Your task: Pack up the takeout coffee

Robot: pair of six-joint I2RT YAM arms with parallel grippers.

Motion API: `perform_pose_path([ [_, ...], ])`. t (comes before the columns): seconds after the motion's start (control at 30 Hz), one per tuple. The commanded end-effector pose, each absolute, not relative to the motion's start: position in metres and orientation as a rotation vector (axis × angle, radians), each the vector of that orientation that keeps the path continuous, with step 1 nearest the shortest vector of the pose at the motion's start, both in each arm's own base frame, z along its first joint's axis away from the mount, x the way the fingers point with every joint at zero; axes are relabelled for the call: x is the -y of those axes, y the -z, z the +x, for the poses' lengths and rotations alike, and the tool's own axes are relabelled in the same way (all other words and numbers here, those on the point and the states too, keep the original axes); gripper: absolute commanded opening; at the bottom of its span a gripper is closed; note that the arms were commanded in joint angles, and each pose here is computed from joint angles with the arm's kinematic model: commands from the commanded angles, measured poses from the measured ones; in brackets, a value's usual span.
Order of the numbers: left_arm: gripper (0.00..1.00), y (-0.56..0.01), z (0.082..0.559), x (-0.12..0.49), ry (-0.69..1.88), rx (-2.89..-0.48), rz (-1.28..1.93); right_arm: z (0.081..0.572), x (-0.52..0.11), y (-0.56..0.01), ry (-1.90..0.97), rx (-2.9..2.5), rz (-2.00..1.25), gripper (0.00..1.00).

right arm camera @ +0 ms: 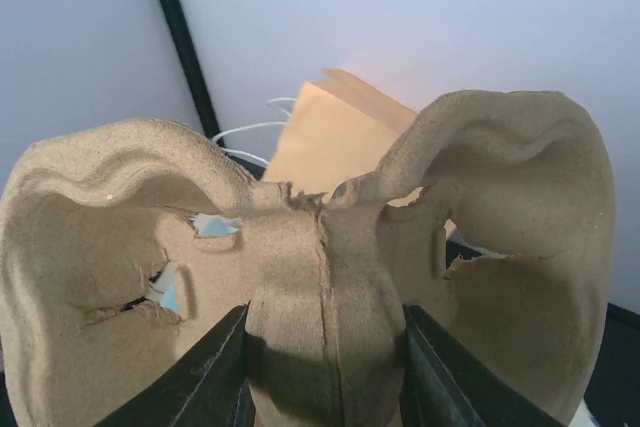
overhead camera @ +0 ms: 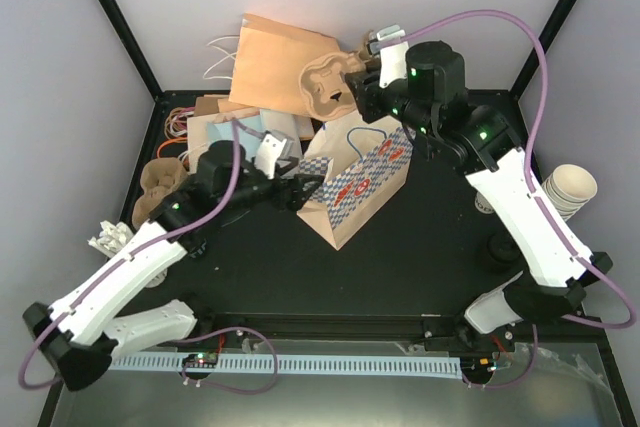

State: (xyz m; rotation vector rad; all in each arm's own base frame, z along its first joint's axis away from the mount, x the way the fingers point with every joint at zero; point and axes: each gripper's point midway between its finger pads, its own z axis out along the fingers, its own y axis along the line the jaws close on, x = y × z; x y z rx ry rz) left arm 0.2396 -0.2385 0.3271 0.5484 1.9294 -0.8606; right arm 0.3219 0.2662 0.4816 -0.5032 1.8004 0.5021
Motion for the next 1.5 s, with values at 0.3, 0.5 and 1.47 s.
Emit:
perform_pose_path([
  [0.3, 0.83, -0.394, 0.291, 0.310, 0.773, -1.609, 0.764, 0.354, -0.234, -0.470, -0.536, -1.853, -0.414, 0.40],
  [0.5, 0.68, -0.389, 0.312, 0.333, 0.756, -1.594, 0.815, 0.357, -0.234, -0.462, -0.548, -1.873, -0.422, 0.40],
  [1.47, 0.02, -0.400, 0.230, 0.366, 1.054, -1.492, 1.119, 0.329, -0.247, -0.362, -0.666, -2.202, -0.582, 0.40],
])
